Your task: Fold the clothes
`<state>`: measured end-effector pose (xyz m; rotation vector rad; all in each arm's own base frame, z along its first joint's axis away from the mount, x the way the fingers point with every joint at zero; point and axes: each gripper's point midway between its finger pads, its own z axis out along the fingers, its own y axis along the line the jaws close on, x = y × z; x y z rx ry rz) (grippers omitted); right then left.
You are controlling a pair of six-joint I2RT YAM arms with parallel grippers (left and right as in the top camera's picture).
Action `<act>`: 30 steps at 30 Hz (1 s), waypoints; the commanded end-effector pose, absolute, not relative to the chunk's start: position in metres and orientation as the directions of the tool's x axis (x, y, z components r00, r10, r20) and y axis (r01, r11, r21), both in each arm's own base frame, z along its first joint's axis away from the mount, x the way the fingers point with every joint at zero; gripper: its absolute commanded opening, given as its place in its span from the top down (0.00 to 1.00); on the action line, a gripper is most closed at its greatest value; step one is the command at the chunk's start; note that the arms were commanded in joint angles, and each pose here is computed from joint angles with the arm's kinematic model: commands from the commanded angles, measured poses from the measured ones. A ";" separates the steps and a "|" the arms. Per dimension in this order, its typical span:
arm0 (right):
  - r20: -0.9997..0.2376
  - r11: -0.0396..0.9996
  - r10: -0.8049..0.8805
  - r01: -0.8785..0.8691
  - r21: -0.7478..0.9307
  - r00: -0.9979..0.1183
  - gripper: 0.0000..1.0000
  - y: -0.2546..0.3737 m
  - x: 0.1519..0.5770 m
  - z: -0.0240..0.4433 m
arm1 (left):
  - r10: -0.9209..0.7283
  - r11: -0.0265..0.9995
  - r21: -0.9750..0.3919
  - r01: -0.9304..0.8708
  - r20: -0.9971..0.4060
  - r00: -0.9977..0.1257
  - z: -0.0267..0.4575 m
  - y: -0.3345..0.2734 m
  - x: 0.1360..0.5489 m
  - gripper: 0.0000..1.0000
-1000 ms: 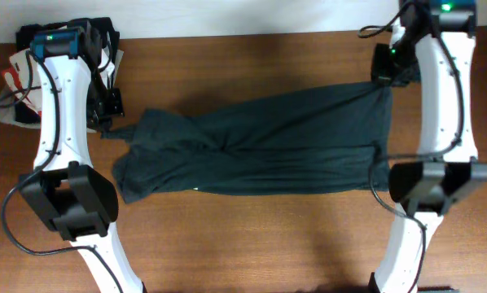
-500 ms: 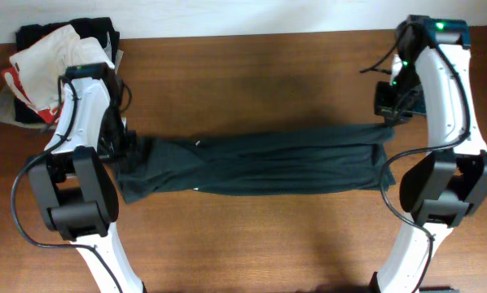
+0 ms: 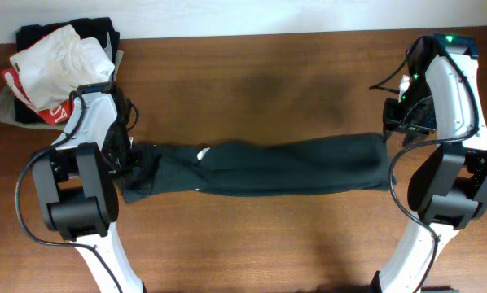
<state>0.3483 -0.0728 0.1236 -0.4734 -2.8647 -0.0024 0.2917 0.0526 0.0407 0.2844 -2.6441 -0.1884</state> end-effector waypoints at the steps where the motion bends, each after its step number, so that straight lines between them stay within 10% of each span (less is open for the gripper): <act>1: 0.238 0.949 0.312 0.312 -0.040 -0.920 0.37 -0.073 0.346 0.124 | -0.250 0.965 0.182 -0.189 0.419 -0.873 0.045 0.054 0.293 0.52; 3: 0.237 0.949 0.312 0.311 -0.040 -0.920 0.28 -0.073 0.346 0.124 | -0.251 0.965 0.181 -0.191 0.408 -0.878 0.044 0.054 0.295 0.33; 9: 0.242 0.947 0.311 0.322 0.005 -0.919 0.25 -0.065 0.348 0.124 | -0.252 0.966 0.141 -0.216 0.338 -0.907 0.057 0.050 0.319 0.32; 15: 0.225 0.946 0.311 0.324 0.020 -0.923 0.22 -0.064 0.353 0.123 | -0.012 0.961 -0.269 -0.072 0.218 -0.976 0.081 -0.034 0.353 0.41; 24: 0.211 0.946 0.312 0.324 0.023 -0.926 0.21 -0.065 0.357 0.122 | 0.223 0.943 -0.293 0.159 0.201 -0.954 0.082 -0.110 0.340 0.64; 30: 0.219 0.945 0.312 0.326 0.031 -0.924 0.21 -0.063 0.355 0.121 | 0.242 0.941 -0.293 0.171 0.229 -0.943 0.082 -0.116 0.331 0.98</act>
